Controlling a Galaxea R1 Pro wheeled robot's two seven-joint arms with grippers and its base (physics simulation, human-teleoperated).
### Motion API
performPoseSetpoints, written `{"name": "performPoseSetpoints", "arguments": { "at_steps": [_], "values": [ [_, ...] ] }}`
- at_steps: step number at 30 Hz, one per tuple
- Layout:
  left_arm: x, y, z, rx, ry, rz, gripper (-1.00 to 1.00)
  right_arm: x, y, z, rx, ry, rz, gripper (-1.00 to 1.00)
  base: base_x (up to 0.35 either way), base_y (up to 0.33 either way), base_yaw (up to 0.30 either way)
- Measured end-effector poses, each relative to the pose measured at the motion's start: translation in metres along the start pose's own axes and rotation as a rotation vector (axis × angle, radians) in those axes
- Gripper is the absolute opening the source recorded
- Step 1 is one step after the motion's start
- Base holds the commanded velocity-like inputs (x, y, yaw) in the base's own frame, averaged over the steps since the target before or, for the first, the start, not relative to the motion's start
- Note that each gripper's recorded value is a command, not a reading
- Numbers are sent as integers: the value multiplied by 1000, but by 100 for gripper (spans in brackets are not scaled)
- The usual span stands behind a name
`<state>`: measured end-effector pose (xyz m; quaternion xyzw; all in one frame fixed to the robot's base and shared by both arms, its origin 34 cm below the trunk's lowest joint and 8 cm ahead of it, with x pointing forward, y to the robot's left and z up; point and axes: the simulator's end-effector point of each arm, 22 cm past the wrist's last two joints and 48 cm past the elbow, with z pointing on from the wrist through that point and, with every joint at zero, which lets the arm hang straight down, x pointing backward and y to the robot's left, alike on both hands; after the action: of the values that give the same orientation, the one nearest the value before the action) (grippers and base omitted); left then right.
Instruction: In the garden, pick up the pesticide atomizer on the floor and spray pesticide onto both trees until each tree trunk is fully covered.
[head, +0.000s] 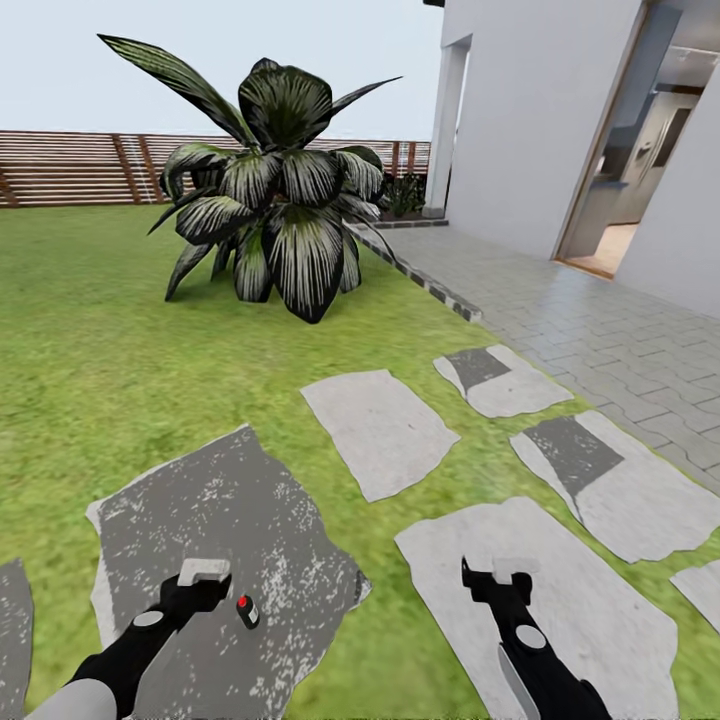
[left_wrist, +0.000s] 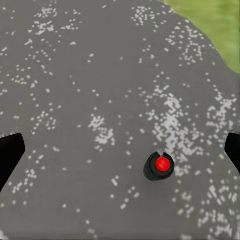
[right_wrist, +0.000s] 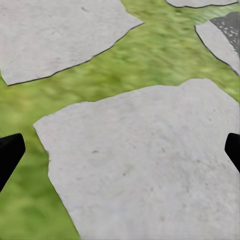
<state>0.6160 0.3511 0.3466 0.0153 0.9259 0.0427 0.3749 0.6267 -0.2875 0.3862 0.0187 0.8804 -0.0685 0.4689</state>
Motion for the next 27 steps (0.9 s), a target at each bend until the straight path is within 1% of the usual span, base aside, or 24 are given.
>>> {"name": "performPoseSetpoints", "arguments": {
  "at_steps": [7, 13, 19, 23, 27],
  "values": [
    [20, 2, 10, -5, 10, 2, 100, 21, -3, 7, 10, 12, 9, 100, 0, 0, 0],
    [31, 0, 18, -4, -26, 4, 100, 39, -2, 13, 11, 21, 9, 100, 0, 0, 0],
    [48, -5, 26, 0, -31, 5, 100, 55, 0, 18, 9, 25, 4, 100, 0, 0, 0],
    [52, -7, 29, 3, -31, 3, 100, 59, 0, 19, 8, 25, 2, 100, 0, 0, 0],
    [52, -8, 29, 4, -31, 4, 100, 59, -4, 20, 12, 24, -3, 100, 0, 0, 0]
  ]
}}
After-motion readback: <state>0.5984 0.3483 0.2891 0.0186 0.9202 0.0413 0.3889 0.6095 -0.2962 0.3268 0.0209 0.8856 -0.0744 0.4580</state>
